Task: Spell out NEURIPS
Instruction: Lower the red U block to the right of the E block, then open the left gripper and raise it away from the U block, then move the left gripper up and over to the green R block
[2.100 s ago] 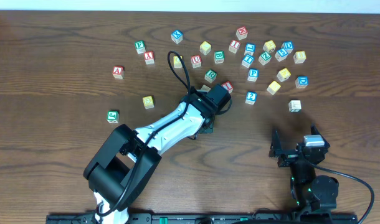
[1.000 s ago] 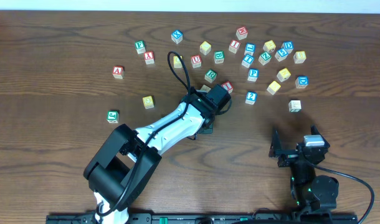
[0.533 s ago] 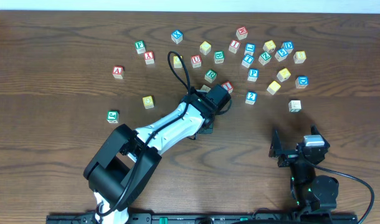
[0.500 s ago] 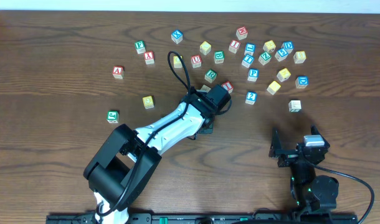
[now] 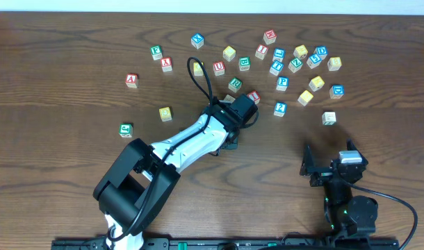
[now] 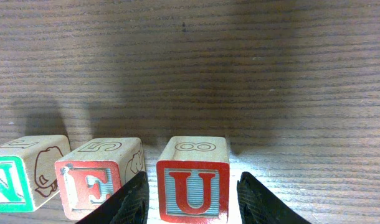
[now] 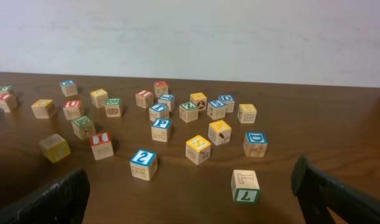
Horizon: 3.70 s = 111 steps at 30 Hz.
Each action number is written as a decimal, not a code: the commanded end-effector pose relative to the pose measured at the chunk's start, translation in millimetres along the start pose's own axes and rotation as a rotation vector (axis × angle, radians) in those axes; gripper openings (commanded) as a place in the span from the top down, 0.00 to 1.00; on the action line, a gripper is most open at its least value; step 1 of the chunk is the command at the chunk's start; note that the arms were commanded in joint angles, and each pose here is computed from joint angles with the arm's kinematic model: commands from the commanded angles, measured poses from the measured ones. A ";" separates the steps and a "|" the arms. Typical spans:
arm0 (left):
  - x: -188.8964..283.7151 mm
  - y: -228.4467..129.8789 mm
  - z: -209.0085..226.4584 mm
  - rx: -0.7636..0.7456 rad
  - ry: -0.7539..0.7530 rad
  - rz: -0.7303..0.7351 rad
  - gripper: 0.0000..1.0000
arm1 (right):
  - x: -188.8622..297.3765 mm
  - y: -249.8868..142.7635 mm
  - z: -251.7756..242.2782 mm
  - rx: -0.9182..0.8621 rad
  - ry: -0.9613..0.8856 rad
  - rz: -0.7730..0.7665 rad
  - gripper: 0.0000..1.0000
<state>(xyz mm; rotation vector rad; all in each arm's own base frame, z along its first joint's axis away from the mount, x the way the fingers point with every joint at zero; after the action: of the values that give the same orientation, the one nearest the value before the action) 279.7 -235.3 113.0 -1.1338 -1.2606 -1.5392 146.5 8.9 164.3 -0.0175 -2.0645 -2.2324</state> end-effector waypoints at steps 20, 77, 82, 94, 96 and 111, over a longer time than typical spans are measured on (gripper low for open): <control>55.9 12.3 9.4 0.016 -0.077 -0.145 0.55 | 0.2 -0.5 -1.3 -0.015 -0.009 0.001 0.01; 124.1 39.3 50.6 -0.011 -0.311 -0.285 0.41 | 0.2 -0.5 -1.3 -0.015 -0.009 0.001 0.01; 127.2 40.8 48.3 -0.034 -0.337 -0.285 0.42 | 0.2 -0.5 -1.4 -0.015 -0.010 0.001 0.01; 124.9 62.2 38.0 -0.047 -0.316 -0.234 0.42 | 0.2 -0.5 -1.3 -0.015 -0.009 0.001 0.01; 122.0 66.5 35.4 -0.049 -0.312 -0.226 0.42 | 0.2 -0.5 -1.3 -0.015 -0.009 0.001 0.01; 117.4 72.0 28.4 -0.083 -0.312 -0.196 0.43 | 0.2 -0.5 -1.3 -0.015 -0.009 0.001 0.01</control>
<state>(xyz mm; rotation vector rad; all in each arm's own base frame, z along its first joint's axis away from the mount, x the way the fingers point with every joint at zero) 321.9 -222.8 240.4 -1.3617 -1.5709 -1.5908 146.5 8.9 164.3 -0.0175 -2.0641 -2.2328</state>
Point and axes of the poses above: each gripper's point midway between its finger pads, its own x axis back along the fingers, its own z axis along the line the jaws close on, y = z × x, the point moved 10 cm from there along x, back along the fingers, and after that the axes turned 5 degrees about -x, right-handed, at the moved point
